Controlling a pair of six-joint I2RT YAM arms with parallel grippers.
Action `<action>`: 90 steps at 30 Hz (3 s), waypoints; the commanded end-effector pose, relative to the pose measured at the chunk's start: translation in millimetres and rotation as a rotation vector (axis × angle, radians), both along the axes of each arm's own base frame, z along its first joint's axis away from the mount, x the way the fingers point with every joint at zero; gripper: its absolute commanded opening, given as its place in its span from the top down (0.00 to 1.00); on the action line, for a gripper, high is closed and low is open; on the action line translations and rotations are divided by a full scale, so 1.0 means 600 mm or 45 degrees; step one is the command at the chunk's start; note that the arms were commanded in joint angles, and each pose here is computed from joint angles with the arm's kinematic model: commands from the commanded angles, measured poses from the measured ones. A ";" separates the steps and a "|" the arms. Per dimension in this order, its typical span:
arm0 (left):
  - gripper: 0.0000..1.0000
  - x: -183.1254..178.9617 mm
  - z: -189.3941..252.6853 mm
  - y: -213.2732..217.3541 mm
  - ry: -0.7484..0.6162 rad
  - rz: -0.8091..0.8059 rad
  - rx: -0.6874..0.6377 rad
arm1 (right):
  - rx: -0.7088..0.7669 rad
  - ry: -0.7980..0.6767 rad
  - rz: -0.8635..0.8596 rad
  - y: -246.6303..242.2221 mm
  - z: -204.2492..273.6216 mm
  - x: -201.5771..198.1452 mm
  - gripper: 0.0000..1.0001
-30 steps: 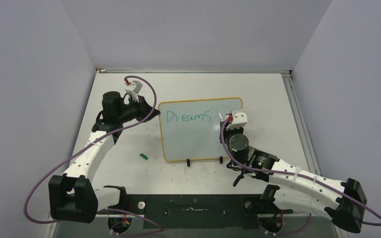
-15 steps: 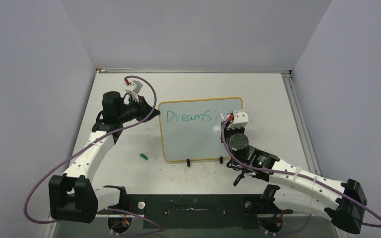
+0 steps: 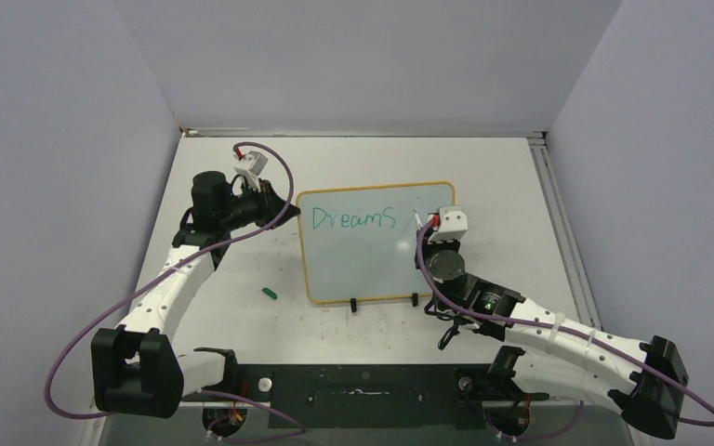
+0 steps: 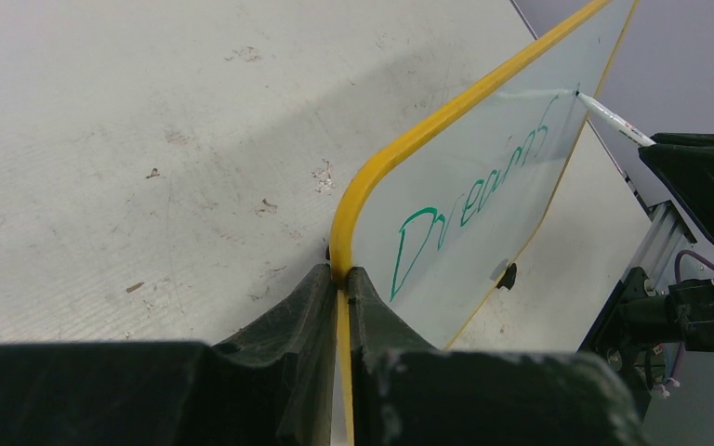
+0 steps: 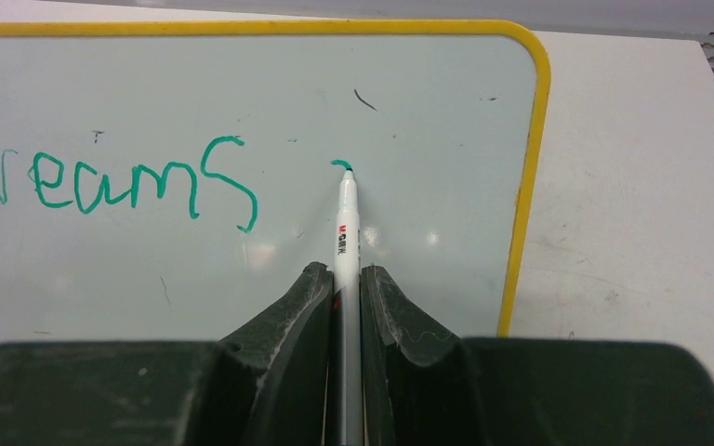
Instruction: Write a sentence on the whiteboard
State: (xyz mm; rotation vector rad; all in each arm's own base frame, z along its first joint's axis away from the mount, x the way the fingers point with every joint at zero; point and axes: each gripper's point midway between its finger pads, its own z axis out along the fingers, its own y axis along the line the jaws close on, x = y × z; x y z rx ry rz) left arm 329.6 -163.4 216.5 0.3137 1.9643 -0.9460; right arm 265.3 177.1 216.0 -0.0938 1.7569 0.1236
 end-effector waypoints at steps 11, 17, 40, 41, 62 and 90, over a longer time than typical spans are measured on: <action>0.94 -0.007 0.046 -0.017 -0.085 -0.067 -0.032 | -0.039 0.116 0.010 -0.004 -0.057 -0.032 0.95; 0.94 -0.008 0.046 -0.018 -0.082 -0.069 -0.033 | -0.053 0.087 -0.035 -0.013 -0.044 -0.033 0.95; 0.66 -0.005 0.036 -0.017 -0.037 -0.069 -0.044 | 0.035 -0.161 0.042 0.016 0.087 0.019 0.95; 0.68 -0.005 0.035 -0.016 -0.037 -0.069 -0.042 | 0.035 -0.162 0.042 0.016 0.088 0.021 0.95; 0.88 -0.003 0.028 -0.016 -0.030 -0.066 -0.018 | 0.059 -0.114 0.053 -0.007 0.070 0.000 0.95; 1.00 -0.005 0.019 -0.016 -0.037 -0.073 0.026 | -0.030 -0.027 -0.017 -0.020 0.007 0.004 0.95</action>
